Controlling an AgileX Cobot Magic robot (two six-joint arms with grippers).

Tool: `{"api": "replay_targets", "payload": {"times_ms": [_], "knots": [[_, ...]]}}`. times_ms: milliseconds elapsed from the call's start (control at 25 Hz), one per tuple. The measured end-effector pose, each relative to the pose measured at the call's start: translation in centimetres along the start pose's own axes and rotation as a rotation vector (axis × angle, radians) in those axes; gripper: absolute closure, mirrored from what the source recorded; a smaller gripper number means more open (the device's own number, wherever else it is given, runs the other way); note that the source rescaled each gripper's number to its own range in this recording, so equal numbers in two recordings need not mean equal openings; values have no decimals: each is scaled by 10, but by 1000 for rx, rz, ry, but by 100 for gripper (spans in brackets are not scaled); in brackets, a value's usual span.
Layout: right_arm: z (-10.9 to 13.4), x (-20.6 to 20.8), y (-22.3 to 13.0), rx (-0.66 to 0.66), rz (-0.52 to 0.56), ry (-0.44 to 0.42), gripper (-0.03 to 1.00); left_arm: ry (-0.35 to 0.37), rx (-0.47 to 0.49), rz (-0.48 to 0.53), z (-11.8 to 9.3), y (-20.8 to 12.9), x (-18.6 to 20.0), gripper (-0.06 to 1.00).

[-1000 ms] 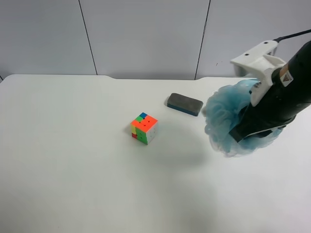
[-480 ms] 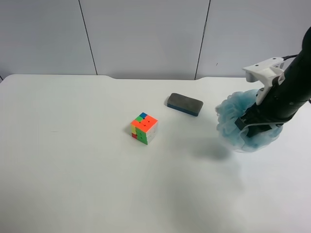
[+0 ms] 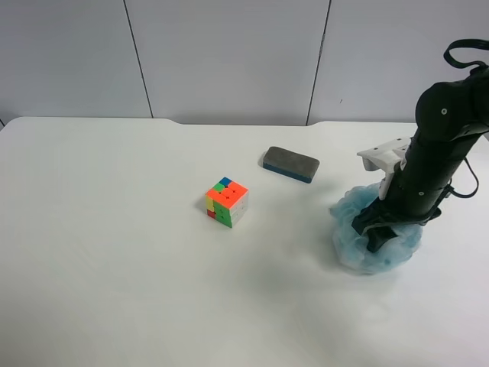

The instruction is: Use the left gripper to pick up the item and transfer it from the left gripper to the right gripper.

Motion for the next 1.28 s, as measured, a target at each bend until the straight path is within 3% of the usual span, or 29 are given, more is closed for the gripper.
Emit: {"api": "replay_targets", "payload": {"times_ms": [40,80,160,240,400,600,920,1280], "knots": [[0,0,0,-9,-1,0,31,0,0,0,0,0,0,-5],[0,0,1,-22,-6,0,17,0,0,0,0,0,0,-5],[0,0,2,-35,-18,0,5,0,0,0,0,0,0,-5],[0,1,2,-43,-18,0,0,0,0,0,0,0,0,-5],[0,16,-4,-42,-23,0,-3,0,0,0,0,0,0,-5],[1,58,-18,-39,-108,2,-3,0,0,0,0,0,0,-5],[3,131,-70,-32,-226,6,-3,0,0,0,0,0,0,-5],[11,201,-161,-43,-541,66,-3,0,1,0,0,0,0,-5]]}}
Point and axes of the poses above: a point on each arm's last joint axis where the gripper is mounted, x pointing back along that axis away from the gripper, z along the wrist's bending axis when the last joint is at zero, y = z × x, the point moved 1 cm from there along -x, pointing out along that axis toward the gripper, and after that the axes turned 8 degrees about -x, right-handed, at the moved point
